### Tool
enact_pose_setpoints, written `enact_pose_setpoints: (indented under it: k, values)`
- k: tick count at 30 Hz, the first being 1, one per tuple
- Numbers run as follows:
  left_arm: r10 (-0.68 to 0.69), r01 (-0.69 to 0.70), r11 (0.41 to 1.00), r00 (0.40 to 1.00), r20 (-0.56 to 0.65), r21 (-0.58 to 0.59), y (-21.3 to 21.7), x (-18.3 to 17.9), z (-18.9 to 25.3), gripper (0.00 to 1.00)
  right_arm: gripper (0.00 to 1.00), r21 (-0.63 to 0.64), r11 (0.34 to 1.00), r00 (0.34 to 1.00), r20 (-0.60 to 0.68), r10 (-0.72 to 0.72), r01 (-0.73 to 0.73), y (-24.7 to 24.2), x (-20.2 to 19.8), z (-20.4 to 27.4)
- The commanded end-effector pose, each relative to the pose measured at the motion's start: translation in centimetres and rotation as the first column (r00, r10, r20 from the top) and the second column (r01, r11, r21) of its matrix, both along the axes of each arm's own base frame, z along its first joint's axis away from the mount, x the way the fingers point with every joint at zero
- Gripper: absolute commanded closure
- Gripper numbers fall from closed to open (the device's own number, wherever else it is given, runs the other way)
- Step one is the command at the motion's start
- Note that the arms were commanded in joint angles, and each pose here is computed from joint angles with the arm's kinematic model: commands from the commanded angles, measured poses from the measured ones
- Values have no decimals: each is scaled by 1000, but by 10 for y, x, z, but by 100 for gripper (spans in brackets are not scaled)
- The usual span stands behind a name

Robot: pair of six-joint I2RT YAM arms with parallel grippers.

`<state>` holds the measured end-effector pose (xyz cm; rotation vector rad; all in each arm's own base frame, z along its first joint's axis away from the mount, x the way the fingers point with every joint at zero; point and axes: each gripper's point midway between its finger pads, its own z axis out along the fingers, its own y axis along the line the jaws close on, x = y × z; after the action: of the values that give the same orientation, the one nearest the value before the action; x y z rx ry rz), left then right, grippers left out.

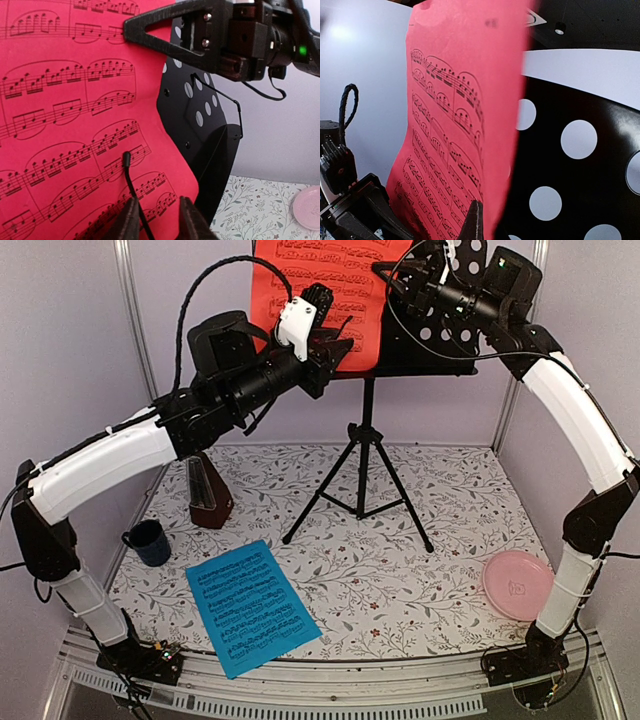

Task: Set up the instrument practice props

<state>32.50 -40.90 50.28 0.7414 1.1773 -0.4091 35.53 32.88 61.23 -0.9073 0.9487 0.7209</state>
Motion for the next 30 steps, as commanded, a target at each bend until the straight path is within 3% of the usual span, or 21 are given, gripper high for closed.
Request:
enact_pose_setpoints:
  k: [1,6,9,14,22,27,30]
  values:
    - [-78,79,996,997,23,-38,5,-29,24,60,100,1,1000,1000,18,-15,15,1,2,3]
    - [-106,106,994,994,14,-24,10,-46,21,38,100,1,1000,1000,15,-18,18,3,4,2]
    - [-126,126,992,992,-6,-27,16,-58,15,35,100,4,1000,1000,16,-23,23,2,5,2]
    - [-115,112,993,992,-55,-48,41,-67,9,41,94,13,999,999,17,-37,37,0,4,6]
    - [-4,-22,985,988,-157,-169,131,-51,13,52,94,28,998,998,18,-54,53,-4,4,10]
    - [59,-85,984,984,-167,-155,153,-37,20,54,95,32,998,999,12,-50,50,-3,5,9]
    - [29,-57,986,985,-170,-159,155,-31,25,55,96,34,998,999,11,-51,50,-2,5,9]
